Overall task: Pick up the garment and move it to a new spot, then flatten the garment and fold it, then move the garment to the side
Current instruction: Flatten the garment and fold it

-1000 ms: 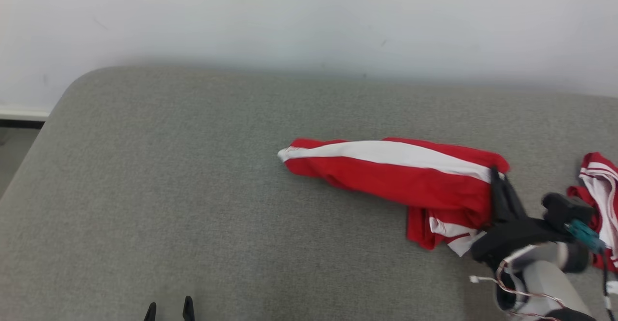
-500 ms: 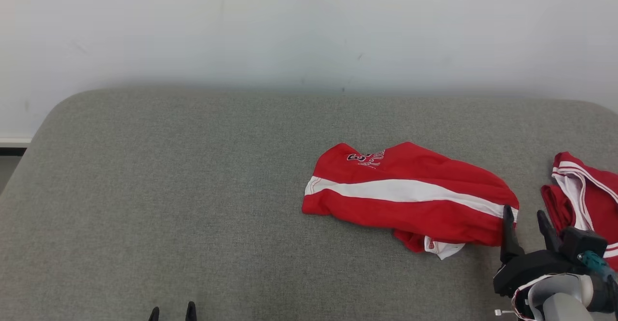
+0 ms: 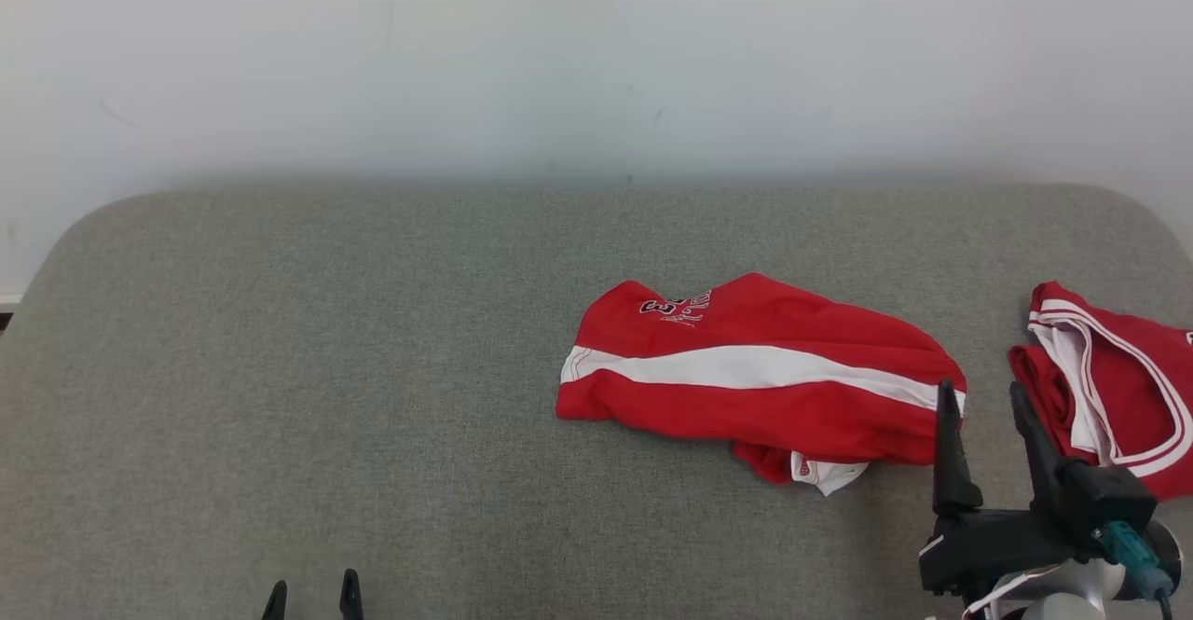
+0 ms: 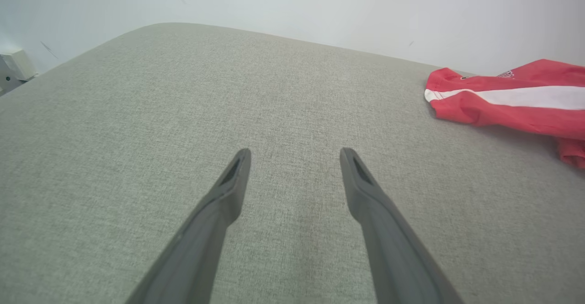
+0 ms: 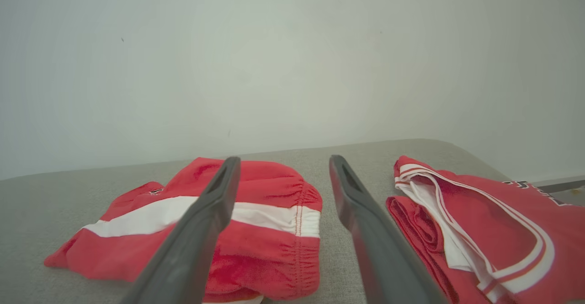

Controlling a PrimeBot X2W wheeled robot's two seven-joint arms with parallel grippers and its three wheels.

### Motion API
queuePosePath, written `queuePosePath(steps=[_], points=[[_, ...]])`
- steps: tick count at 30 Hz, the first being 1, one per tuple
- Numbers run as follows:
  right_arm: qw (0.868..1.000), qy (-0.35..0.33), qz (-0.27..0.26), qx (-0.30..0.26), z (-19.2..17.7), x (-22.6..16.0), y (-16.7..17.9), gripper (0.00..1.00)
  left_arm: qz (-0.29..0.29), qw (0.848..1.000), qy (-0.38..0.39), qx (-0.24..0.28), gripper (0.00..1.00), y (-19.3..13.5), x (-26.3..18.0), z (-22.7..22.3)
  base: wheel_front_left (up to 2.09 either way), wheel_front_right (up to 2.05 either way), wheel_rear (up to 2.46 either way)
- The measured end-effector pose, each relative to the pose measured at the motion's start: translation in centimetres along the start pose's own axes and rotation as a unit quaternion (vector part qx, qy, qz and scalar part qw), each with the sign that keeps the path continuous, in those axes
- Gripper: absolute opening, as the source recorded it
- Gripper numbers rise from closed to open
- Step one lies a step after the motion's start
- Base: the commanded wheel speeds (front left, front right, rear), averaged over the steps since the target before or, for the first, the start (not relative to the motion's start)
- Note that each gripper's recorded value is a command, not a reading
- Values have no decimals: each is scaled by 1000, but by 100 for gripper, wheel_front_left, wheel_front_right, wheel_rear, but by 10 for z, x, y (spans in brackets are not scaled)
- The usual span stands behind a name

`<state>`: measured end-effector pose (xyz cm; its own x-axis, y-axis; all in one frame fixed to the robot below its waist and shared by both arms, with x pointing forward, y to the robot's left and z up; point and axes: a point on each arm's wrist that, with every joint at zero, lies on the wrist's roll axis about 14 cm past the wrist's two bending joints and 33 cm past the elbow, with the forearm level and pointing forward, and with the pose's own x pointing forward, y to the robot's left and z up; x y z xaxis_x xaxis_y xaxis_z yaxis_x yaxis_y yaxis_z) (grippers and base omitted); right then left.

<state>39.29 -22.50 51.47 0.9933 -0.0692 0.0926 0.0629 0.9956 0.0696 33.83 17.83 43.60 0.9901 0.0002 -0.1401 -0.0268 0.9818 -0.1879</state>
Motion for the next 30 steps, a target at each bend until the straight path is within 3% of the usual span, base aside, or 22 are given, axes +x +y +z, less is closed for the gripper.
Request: queuePosePath(steps=[17, 30], points=[[999, 25, 31, 17, -17, -51, 21, 100, -2, 999, -36, 18, 100, 2, -10, 21, 0, 0, 0], [999, 24, 34, 16, -17, -53, 23, 100, 1, 999, -39, 32, 100, 4, -13, 22, 0, 0, 0]])
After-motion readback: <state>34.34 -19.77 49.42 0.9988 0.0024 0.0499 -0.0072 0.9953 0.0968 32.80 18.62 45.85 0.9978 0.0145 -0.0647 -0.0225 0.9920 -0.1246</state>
